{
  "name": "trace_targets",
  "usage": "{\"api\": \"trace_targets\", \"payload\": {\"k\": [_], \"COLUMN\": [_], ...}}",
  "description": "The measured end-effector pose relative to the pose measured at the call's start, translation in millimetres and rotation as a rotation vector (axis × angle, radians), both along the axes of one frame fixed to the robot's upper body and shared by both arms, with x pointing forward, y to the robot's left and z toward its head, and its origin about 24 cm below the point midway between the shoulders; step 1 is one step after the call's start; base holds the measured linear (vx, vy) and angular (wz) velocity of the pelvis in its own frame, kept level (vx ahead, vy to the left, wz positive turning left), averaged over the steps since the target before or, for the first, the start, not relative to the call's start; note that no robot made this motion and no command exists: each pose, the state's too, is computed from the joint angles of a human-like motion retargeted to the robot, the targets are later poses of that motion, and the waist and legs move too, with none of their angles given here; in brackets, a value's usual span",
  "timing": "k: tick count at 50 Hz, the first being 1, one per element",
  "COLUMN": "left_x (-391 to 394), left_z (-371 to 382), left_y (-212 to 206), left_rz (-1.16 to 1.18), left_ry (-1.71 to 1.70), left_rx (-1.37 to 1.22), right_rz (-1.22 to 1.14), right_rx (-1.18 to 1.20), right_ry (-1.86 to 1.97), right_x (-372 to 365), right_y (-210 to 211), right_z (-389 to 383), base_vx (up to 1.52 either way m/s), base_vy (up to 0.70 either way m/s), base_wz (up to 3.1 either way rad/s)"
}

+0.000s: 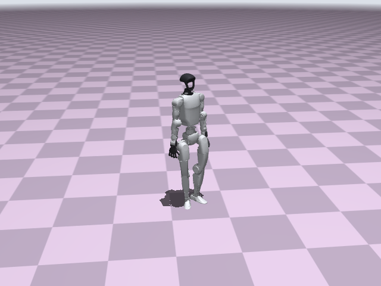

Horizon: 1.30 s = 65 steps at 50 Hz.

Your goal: Upper body actions

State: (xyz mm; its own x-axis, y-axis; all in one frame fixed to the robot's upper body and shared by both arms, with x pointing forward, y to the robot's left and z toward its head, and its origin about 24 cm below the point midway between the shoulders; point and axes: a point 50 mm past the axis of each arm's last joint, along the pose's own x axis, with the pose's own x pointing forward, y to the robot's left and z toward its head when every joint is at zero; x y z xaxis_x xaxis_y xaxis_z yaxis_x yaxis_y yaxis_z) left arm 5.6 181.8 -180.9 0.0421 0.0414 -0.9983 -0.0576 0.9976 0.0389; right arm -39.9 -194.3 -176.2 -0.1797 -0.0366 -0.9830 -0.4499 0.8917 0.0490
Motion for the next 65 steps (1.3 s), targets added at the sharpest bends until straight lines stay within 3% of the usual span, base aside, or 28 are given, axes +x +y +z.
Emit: {"api": "trace_targets", "payload": {"k": [23,37,46,52,60,65], "left_x": [-37,-65,-55,-58,-91,-80], "left_z": [2,5,8,15,16,11], "left_y": [-5,-18,27,63,36,24], "left_rz": [0.031,0.056,-0.041,-0.125,0.074,0.039], "left_ry": [0.116,0.195,0.18,0.213,0.267,0.253], "left_rx": [-0.01,-0.045,0.033,0.172,0.069,0.018], "right_rz": [-0.002,0.114,0.118,0.064,-0.077,-0.283], "right_rx": [0.049,0.113,0.205,0.083,-0.195,-0.242], "right_ry": [-0.131,-0.345,-0.544,-0.338,-0.185,-0.218], "right_x": [34,110,156,110,64,61], "right_y": [4,3,28,-5,-61,-78], "right_z": [-4,2,12,3,11,17], "base_vx": [-0.01,-0.07,-0.43,-0.38,-0.2,-0.09], "base_vy": [-0.01,0.05,-0.09,0.0,-0.04,-0.18], "base_wz": [-0.11,-2.1,-1.85,-2.95,-2.82,-2.07]}}
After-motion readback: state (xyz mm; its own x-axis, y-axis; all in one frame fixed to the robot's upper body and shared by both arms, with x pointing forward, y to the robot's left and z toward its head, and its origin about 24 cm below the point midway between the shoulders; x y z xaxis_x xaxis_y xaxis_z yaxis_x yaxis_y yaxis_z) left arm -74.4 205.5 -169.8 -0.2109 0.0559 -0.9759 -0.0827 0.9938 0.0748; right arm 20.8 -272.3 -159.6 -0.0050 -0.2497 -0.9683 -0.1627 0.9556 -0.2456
